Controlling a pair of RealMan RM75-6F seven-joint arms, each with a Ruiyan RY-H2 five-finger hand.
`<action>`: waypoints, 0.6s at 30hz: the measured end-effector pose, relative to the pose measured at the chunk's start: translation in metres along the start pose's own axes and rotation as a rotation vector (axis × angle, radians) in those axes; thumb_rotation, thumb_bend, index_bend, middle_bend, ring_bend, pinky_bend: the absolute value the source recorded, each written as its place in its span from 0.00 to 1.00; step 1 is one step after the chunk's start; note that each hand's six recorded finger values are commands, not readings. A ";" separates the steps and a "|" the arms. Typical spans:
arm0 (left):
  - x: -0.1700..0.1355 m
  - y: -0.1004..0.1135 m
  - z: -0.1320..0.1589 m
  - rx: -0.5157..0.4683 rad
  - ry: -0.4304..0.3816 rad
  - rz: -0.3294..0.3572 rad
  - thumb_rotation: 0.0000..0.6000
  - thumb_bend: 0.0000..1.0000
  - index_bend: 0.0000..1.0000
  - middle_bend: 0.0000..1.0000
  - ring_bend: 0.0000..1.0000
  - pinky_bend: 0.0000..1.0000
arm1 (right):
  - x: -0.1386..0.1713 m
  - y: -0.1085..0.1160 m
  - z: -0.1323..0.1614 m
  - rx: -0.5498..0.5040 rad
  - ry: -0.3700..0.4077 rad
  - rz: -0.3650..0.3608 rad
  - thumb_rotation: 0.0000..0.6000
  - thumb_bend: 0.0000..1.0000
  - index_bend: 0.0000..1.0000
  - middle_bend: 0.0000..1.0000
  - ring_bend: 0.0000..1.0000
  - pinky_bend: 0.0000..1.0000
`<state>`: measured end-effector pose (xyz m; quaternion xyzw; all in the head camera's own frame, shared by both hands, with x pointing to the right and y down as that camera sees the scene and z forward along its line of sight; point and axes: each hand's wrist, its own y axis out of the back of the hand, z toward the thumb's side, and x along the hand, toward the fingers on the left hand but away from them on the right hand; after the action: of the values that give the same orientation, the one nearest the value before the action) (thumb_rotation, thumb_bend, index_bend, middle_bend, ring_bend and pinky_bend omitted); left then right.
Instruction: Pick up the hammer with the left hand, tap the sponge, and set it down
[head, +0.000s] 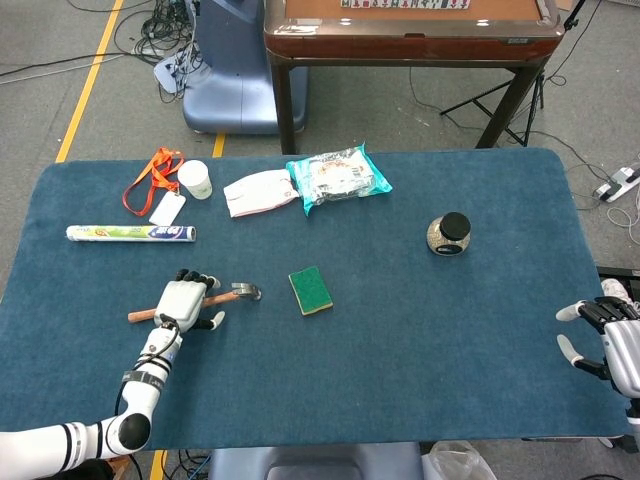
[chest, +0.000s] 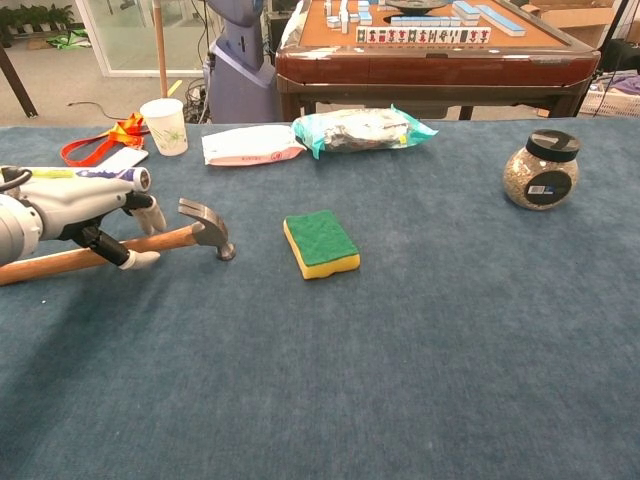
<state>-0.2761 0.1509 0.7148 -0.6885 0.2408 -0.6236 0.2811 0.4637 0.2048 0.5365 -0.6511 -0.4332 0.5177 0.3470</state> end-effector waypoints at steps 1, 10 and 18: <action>0.000 0.000 0.000 0.001 0.002 -0.002 0.67 0.28 0.28 0.29 0.16 0.07 | 0.000 0.000 0.000 -0.001 0.001 0.001 1.00 0.32 0.46 0.45 0.39 0.26; 0.003 -0.001 0.001 0.006 0.012 -0.004 0.69 0.28 0.31 0.33 0.21 0.07 | 0.000 0.000 0.000 -0.002 0.002 0.002 1.00 0.32 0.46 0.45 0.39 0.26; 0.007 -0.002 -0.001 0.012 0.023 -0.003 0.87 0.28 0.33 0.35 0.22 0.07 | 0.000 0.000 0.000 -0.004 0.001 0.002 1.00 0.32 0.46 0.45 0.39 0.26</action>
<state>-0.2764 0.1475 0.7214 -0.6801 0.2392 -0.6333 0.2815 0.4640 0.2050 0.5364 -0.6525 -0.4332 0.5170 0.3454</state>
